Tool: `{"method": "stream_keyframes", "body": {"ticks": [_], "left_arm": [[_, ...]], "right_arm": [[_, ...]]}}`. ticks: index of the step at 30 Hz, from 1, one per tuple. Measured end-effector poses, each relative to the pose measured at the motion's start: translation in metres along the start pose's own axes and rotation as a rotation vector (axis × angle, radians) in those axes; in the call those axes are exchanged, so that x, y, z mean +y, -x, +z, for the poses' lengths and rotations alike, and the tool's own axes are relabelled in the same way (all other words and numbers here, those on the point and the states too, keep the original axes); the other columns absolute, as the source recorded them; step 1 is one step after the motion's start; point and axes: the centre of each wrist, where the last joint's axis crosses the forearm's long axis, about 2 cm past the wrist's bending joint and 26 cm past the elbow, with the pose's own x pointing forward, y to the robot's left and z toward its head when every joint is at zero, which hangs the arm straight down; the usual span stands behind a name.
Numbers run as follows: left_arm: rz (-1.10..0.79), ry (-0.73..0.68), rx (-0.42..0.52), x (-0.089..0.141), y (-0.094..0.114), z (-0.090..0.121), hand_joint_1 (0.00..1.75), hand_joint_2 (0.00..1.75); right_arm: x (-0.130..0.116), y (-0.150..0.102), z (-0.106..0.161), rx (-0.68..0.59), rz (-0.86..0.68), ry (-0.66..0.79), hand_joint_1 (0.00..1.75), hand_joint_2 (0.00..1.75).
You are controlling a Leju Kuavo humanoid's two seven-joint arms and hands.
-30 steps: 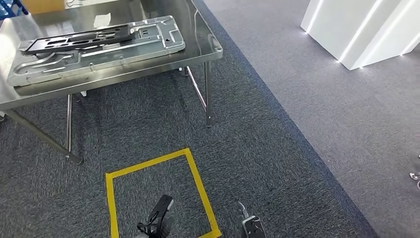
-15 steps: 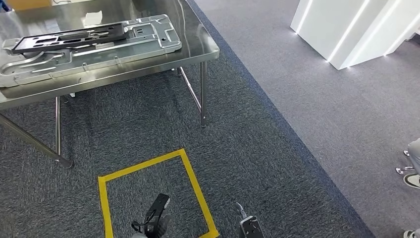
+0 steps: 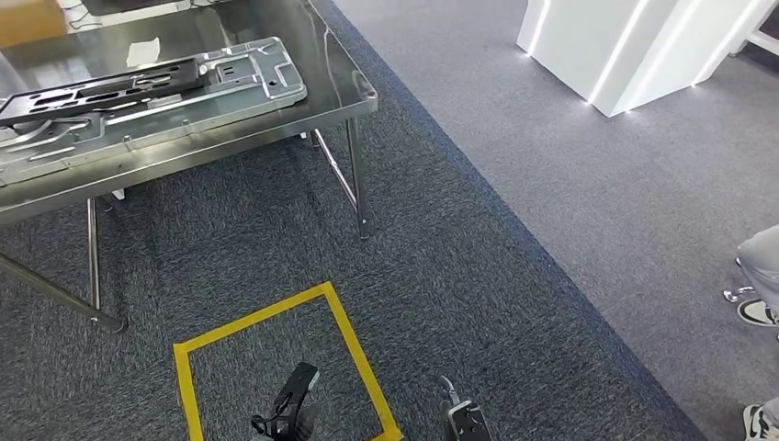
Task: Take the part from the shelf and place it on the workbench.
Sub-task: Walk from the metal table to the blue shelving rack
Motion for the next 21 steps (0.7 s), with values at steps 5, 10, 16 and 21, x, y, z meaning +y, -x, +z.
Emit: {"method": "stream_keyframes", "body": {"ticks": [5,10,16,21], "left_arm": [[0.0,-0.001,0.006,0.0005,0.0025,0.0,0.0,0.0],[0.0,-0.001,0.004,0.0011,0.0008,-0.0001,0.0,0.0],[-0.001,0.008,0.003,-0.0002,-0.001,0.0,0.0,0.0],[0.0,0.008,0.008,-0.0001,0.0007,0.0,0.0,0.0]], "right_arm": [[0.0005,0.0006,0.0003,0.003,-0.001,-0.003,0.0,0.0],[0.0006,0.0004,0.0001,0.004,-0.003,-0.003,0.0,0.0],[-0.0006,0.0005,-0.0002,0.005,-0.007,-0.001,0.0,0.0],[-0.0002,0.0013,0.0002,0.011,-0.008,-0.005,0.0,0.0]]}}
